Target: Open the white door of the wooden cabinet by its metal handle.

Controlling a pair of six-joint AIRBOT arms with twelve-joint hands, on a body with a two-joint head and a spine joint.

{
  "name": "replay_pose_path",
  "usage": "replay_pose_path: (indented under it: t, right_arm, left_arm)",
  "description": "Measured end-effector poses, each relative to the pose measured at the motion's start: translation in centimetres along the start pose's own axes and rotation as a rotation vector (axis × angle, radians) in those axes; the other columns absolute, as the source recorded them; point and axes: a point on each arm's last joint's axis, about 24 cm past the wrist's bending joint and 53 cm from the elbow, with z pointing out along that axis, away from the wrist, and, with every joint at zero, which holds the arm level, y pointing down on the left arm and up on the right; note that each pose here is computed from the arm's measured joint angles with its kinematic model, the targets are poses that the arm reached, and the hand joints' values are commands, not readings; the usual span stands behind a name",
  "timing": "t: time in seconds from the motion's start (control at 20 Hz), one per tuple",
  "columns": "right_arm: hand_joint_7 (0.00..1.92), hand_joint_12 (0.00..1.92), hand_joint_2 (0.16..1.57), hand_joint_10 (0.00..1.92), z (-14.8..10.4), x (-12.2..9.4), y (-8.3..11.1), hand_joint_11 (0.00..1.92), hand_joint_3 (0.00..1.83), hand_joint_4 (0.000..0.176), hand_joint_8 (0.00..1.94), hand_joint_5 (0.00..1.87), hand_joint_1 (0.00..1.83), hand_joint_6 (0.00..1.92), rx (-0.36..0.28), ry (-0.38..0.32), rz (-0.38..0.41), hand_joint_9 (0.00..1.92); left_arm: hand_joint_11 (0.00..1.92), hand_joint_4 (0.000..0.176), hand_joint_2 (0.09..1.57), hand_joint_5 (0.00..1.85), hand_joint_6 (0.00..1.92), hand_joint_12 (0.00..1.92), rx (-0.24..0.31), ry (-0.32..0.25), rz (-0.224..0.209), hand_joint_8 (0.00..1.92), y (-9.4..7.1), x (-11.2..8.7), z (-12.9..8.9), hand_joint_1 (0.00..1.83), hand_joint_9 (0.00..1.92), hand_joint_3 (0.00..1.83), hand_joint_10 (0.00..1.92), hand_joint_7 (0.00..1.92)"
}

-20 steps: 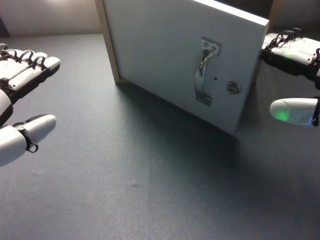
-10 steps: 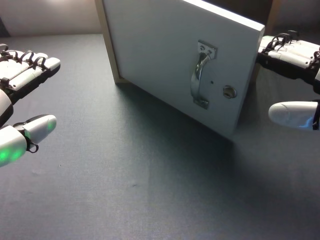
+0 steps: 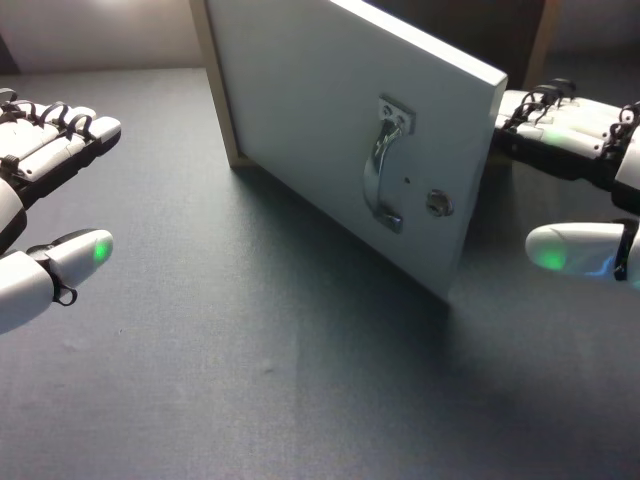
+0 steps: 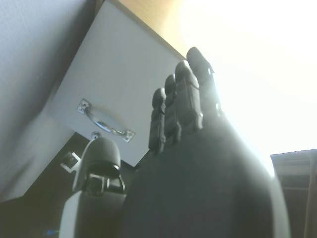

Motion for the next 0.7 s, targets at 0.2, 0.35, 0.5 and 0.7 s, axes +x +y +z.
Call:
replay_pose_path:
  t: [0.2, 0.35, 0.5, 0.7]
  right_arm:
    - [0.0, 0.0, 1.4, 0.0, 0.4, 1.2, 0.2, 0.01, 0.0, 0.0, 0.0, 0.0, 0.01, 0.0, -0.016, 0.022, 0.013, 0.0]
    - [0.0, 0.02, 1.41, 0.0, 0.7, 2.2, 0.4, 0.04, 0.0, 0.0, 0.0, 0.0, 0.11, 0.0, -0.027, 0.042, 0.02, 0.0]
    - [0.0, 0.0, 1.39, 0.0, 0.9, 2.9, 0.5, 0.0, 0.0, 0.0, 0.0, 0.0, 0.18, 0.0, -0.036, 0.058, 0.027, 0.0]
    - [0.0, 0.0, 1.37, 0.0, 1.5, 4.5, 0.9, 0.0, 0.0, 0.0, 0.0, 0.0, 0.13, 0.0, -0.057, 0.095, 0.048, 0.0]
  left_arm:
    - [0.0, 0.0, 1.47, 0.12, 0.0, 0.54, 0.0, 0.006, -0.003, 0.0, 0.0, 0.3, 0.0, 0.0, 0.14, 0.01, 0.01, 0.14]
    - [0.0, 0.0, 1.48, 0.12, 0.0, 0.53, -0.003, 0.004, -0.004, 0.0, 0.1, 0.2, 0.0, 0.0, 0.14, 0.0, 0.0, 0.14]
    - [0.0, 0.0, 1.48, 0.11, 0.0, 0.53, -0.003, 0.004, -0.005, 0.0, 0.1, 0.2, 0.0, 0.0, 0.15, 0.01, 0.0, 0.13]
    - [0.0, 0.0, 1.48, 0.11, 0.0, 0.87, -0.003, 0.007, -0.01, 0.0, 0.0, 0.5, 0.0, 0.0, 0.17, 0.0, 0.01, 0.12]
